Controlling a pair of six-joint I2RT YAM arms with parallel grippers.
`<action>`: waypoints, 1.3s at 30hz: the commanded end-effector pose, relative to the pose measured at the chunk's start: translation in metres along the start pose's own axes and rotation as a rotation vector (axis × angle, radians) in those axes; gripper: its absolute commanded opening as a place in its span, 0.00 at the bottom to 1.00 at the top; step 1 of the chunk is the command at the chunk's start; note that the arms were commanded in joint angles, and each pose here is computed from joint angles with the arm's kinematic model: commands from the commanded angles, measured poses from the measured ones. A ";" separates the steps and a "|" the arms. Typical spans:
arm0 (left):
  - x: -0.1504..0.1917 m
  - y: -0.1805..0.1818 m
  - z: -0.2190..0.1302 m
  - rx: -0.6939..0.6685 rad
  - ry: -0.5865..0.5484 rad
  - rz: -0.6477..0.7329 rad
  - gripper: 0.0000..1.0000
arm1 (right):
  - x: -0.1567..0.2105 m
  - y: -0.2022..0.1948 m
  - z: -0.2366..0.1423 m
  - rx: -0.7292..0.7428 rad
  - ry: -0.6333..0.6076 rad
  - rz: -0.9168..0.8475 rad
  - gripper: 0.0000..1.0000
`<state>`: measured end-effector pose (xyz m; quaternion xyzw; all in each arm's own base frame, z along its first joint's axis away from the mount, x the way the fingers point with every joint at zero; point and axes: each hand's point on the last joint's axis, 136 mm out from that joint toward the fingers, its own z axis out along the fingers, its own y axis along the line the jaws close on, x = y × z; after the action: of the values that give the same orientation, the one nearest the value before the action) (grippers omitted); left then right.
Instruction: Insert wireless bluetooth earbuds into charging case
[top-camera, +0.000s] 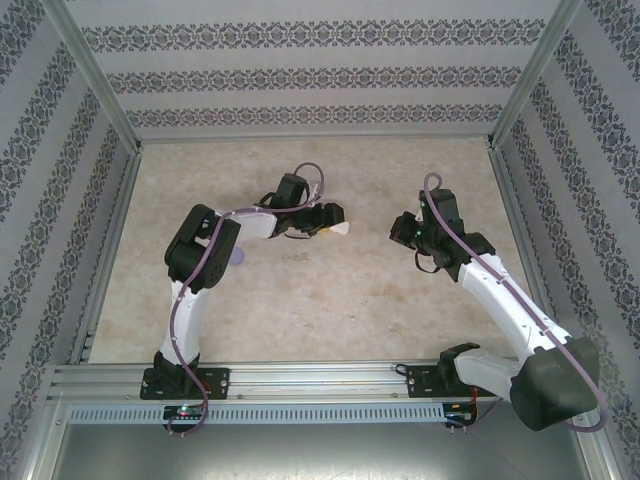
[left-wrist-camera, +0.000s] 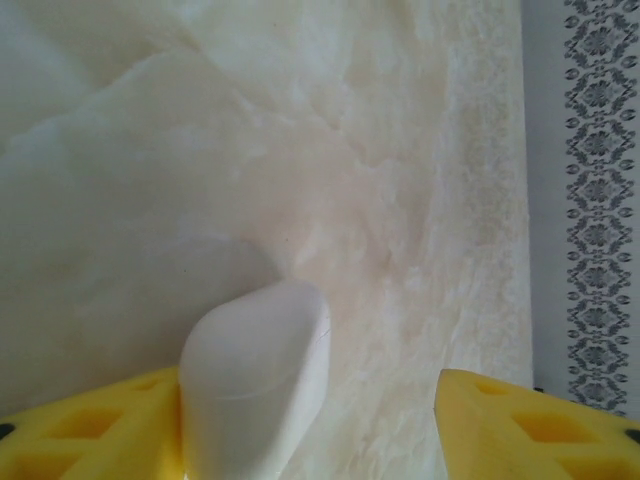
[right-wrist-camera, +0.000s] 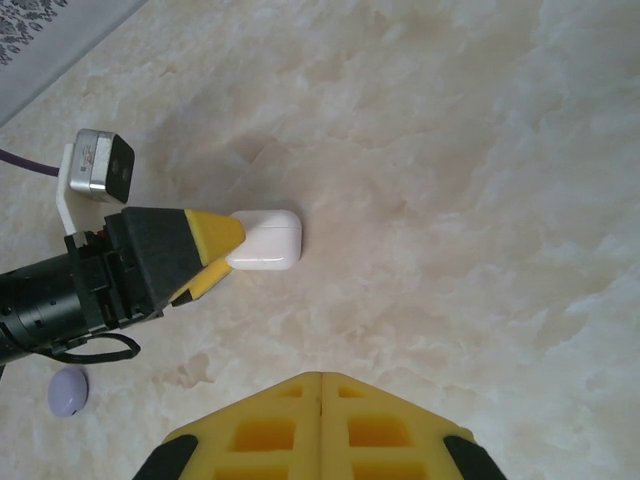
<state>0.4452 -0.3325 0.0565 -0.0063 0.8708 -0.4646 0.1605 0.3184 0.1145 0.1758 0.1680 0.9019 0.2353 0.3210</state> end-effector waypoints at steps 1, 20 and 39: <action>-0.009 0.026 -0.011 -0.079 -0.017 -0.089 1.00 | -0.017 0.008 -0.010 -0.006 -0.055 -0.006 0.05; -0.069 -0.065 -0.191 -0.364 -0.362 0.340 1.00 | -0.046 -0.008 -0.048 0.030 -0.190 -0.037 0.98; -0.044 -0.036 -0.342 -0.822 -0.819 0.778 0.99 | -0.114 -0.091 -0.047 0.507 -0.606 -0.374 0.98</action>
<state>0.3839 -0.0977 0.2610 0.0857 0.8165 -0.0195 0.5707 0.3476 -0.0170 0.2230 0.1627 0.8246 -0.0595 0.5385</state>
